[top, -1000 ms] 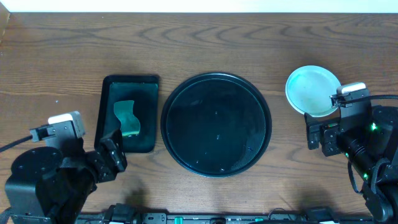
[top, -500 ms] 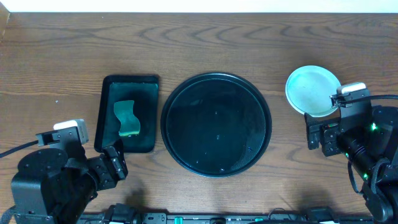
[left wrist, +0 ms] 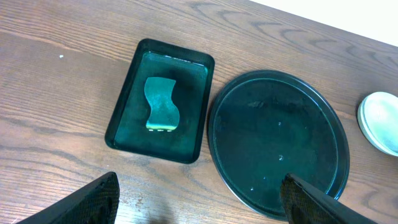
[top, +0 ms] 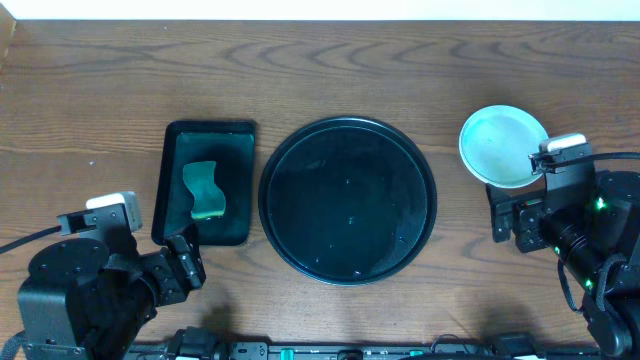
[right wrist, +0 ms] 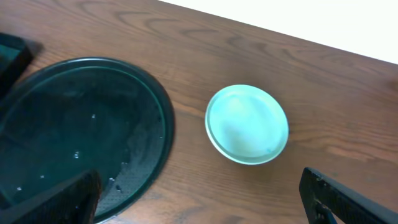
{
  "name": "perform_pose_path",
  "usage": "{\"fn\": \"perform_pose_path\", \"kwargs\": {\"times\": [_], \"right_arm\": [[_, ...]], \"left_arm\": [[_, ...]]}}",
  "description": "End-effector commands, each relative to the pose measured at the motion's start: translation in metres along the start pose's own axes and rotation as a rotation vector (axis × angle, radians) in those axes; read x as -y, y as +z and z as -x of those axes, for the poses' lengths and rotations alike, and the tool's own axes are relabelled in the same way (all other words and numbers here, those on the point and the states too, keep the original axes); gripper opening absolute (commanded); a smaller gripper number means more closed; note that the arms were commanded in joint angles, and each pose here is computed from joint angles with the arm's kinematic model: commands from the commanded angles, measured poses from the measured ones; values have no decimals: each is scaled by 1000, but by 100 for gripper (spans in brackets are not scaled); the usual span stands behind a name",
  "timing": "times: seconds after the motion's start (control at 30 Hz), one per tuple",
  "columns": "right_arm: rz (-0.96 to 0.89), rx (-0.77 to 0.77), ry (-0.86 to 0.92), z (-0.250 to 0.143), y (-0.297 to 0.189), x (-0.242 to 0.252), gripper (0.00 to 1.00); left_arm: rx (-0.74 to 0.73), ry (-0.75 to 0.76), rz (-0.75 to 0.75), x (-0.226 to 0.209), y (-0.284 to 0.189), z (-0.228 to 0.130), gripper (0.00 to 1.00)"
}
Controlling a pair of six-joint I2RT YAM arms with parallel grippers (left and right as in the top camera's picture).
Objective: Clean dirty plates on tray and stack at the side
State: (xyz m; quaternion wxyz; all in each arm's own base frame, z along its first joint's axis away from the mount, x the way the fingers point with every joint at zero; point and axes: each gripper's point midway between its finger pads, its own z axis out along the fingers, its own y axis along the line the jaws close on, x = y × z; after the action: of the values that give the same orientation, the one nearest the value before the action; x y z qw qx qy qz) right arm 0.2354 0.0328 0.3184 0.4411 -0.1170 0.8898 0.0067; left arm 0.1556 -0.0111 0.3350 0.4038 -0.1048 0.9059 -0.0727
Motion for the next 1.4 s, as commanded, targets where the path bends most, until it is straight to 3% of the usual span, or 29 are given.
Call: {"fn": "perform_pose_path", "kwargs": {"times": [0.0, 0.63, 0.83, 1.17, 1.37], "right_arm": [[53, 14, 18, 4, -4, -10, 99], [58, -23, 38, -8, -2, -12, 99], [48, 146, 68, -4, 0, -12, 99], [87, 550, 203, -27, 9, -20, 99], [123, 717, 246, -40, 23, -24, 99]], "left_arm": [[6, 15, 1, 0, -1, 2, 83], [6, 15, 1, 0, -1, 2, 83], [6, 15, 1, 0, -1, 2, 83], [6, 15, 1, 0, -1, 2, 83], [6, 15, 1, 0, -1, 2, 83]]}}
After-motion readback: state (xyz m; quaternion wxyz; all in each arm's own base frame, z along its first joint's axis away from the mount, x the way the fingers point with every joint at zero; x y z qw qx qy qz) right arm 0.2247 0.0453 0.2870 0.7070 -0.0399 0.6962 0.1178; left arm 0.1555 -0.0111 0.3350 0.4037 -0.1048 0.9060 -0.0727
